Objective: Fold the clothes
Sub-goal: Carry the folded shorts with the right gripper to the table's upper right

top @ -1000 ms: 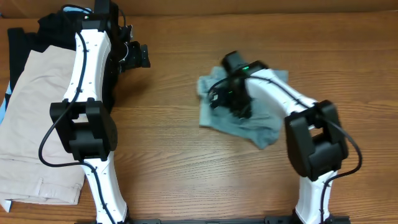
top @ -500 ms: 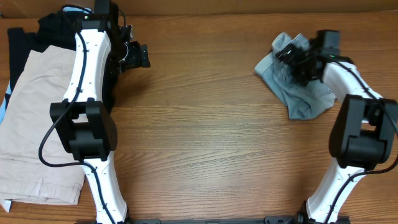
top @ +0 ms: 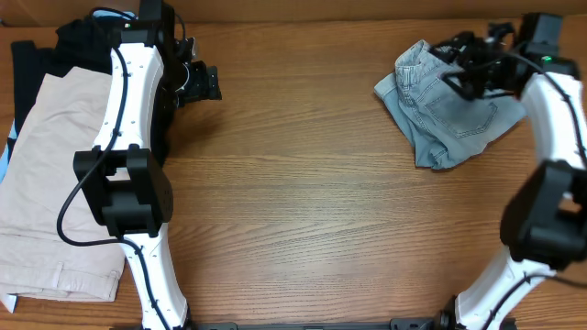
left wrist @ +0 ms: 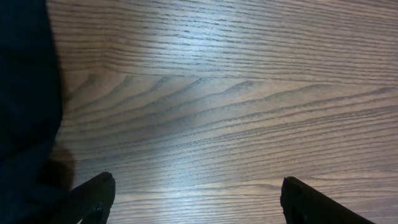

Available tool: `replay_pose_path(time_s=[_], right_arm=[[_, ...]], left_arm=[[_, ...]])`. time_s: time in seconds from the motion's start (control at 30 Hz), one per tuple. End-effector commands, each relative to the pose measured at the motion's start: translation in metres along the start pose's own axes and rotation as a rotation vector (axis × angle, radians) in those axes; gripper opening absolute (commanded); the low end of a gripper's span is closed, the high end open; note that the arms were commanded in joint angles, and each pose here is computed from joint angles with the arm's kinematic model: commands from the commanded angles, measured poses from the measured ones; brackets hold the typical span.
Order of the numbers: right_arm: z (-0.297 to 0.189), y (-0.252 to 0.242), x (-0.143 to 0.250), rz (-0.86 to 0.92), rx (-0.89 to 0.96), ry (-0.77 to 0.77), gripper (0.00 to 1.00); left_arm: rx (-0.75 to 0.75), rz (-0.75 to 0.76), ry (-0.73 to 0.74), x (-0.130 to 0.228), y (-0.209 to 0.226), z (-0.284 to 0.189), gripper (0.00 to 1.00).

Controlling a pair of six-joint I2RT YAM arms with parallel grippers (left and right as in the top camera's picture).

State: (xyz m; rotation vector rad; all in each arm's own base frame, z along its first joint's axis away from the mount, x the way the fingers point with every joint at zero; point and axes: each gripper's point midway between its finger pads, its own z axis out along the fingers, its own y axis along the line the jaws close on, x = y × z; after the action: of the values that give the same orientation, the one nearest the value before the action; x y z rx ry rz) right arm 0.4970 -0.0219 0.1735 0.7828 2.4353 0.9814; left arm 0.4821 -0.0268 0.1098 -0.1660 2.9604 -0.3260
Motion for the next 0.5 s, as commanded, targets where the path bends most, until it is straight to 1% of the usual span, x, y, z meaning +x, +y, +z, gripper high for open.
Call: replay_pose_path(time_s=[0.0,0.07,0.17,0.27,0.37,0.47], right_arm=[[-0.045,-0.028,-0.017,-0.047,0.29,-0.172,0.9],[-0.05,-0.055,-0.003,-0.053,0.442,-0.132,0.92],[-0.043,-0.093,0.024,-0.035,0.622,-0.047,0.95],[-0.027,-0.113,0.047,-0.012,0.658,0.024,0.95],[-0.011,-0.129,0.065,0.03,0.675,0.053,0.95],[0.006,-0.141,0.08,0.032,0.678,0.072,0.91]], left_arm=[[-0.002,-0.007,-0.013,-0.002,-0.004,-0.005,0.87],[-0.002,-0.007,-0.013,-0.002,-0.004,-0.005,0.87],[-0.002,-0.007,-0.013,-0.002,-0.004,-0.005,0.87],[-0.002,-0.007,-0.013,-0.002,-0.005,-0.005,0.87],[-0.001,-0.008,-0.011,-0.001,-0.006,-0.004,0.87],[-0.001,-0.008,-0.011,-0.001,-0.007,-0.004,0.87]])
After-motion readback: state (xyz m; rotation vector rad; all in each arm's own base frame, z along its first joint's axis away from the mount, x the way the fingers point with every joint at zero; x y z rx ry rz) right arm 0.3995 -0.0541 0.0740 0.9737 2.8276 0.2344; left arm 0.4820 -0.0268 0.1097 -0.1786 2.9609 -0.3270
